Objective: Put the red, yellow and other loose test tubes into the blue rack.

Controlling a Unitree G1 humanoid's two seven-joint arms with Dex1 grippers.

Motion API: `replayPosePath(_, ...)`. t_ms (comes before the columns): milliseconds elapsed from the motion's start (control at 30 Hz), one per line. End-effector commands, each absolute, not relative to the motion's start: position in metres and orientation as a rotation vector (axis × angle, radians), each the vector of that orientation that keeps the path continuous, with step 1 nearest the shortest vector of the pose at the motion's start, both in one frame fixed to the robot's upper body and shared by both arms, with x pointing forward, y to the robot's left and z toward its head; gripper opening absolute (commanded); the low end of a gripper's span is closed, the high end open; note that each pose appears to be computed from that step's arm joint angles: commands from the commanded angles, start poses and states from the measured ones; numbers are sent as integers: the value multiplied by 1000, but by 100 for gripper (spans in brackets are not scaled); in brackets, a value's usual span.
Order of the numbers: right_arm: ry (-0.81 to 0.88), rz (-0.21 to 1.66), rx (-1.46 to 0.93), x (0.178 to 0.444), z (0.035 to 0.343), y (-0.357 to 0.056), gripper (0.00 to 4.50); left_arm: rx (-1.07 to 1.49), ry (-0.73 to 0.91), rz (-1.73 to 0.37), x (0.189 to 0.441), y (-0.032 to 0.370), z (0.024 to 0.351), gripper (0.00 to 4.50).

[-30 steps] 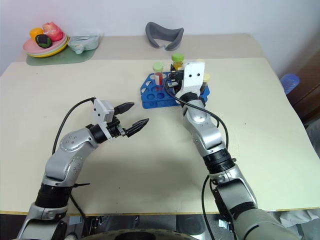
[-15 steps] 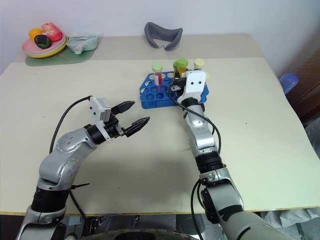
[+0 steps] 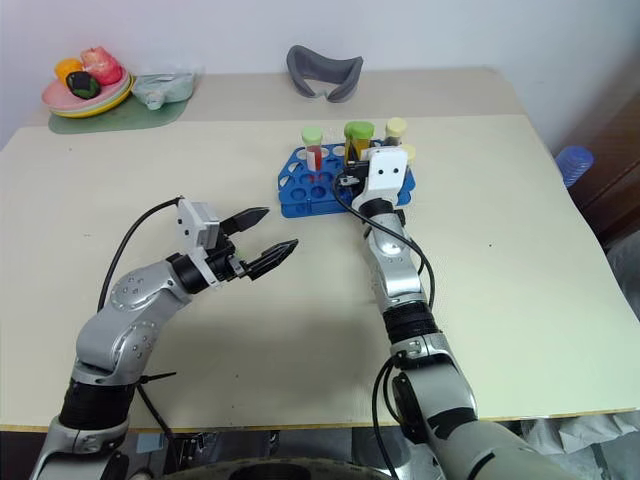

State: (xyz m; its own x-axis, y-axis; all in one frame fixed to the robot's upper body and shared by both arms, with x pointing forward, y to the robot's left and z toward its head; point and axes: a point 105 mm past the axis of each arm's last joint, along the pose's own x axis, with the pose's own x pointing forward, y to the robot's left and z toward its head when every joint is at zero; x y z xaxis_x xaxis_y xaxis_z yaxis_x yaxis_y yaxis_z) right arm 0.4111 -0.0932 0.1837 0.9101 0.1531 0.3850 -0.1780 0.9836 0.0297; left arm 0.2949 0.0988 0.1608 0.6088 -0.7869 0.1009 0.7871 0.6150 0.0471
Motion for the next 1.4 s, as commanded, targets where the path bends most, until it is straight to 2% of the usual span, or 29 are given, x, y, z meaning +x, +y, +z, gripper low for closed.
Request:
replayPosePath(33,-428,161,69,412,192,-95,78,6,-160,-906,293,101,167,450)
replayPosePath(133,-437,182,75,409,193,-93,78,5,-159,-901,293,102,166,450)
replayPosePath(367,-536,209,66,396,220,-92,417,20,-153,-882,294,103,167,450)
replayPosePath(633,-634,290,26,371,260,-91,417,48,-135,-871,295,106,169,450)
replayPosePath(767,-612,466,-105,353,273,-93,417,235,36,-778,307,127,163,450)
replayPosePath(900,-387,834,-230,320,242,-87,417,337,246,-675,318,151,165,450)
replayPosePath(967,-286,968,-305,302,225,-86,417,405,290,-680,318,152,172,450)
replayPosePath(1033,-190,1052,-335,289,208,-87,417,472,434,-660,318,159,168,450)
replayPosePath(1200,-104,1158,-363,271,187,-79,417,527,730,-657,320,163,162,450)
replayPosePath(1400,-99,1180,-369,268,185,-73,417,668,845,-670,329,165,152,450)
